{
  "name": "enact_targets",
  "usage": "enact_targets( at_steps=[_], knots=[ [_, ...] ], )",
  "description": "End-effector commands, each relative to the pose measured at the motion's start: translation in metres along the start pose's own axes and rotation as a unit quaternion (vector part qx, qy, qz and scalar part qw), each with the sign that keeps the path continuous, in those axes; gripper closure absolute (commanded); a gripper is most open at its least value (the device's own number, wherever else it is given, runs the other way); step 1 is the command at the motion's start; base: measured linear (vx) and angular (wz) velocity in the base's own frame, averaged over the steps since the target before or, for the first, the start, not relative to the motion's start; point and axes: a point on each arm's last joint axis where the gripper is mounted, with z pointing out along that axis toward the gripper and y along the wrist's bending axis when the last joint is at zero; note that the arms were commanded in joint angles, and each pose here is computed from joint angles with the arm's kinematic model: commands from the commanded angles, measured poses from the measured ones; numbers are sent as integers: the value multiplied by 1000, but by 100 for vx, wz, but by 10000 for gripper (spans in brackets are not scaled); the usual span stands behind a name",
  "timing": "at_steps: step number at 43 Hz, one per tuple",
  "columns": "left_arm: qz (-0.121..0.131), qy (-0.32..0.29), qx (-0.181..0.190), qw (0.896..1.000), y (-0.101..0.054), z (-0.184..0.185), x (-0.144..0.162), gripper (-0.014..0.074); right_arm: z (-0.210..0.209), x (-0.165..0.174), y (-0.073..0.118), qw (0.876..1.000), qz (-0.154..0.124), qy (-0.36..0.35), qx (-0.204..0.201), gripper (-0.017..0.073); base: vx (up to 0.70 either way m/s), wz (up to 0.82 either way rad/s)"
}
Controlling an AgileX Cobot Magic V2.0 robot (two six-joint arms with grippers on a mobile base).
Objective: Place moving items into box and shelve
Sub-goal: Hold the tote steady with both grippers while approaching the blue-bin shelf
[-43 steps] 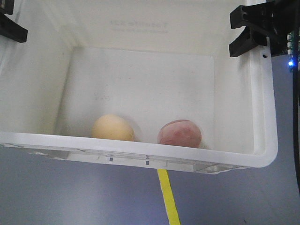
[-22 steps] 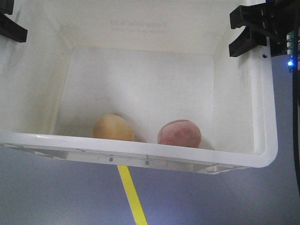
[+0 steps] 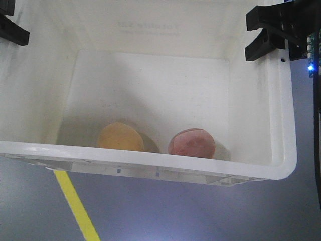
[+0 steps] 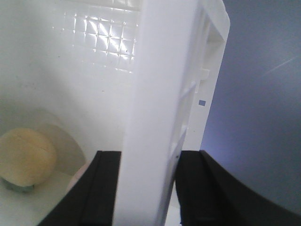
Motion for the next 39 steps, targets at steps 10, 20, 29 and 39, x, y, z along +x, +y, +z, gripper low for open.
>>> enact_targets(
  at_steps=[10,20,29,39],
  knots=[
    [0,-80,70,994,-24,-26,-7,594,-29,-3,19,995,-7,-65,-77,559,36,-53],
    [0,-80,70,994,-24,-26,-7,594,-29,-3,19,995,-7,-65,-77,559,35,-50],
    [0,-79,70,994,-24,-26,-7,594,-29,-3,19,995,-7,-65,-77,559,34,-43],
    [0,-79,70,994,-24,-26,-7,594,-29,-3,19,995,-7,-66,-77,559,34,-36]
  ],
)
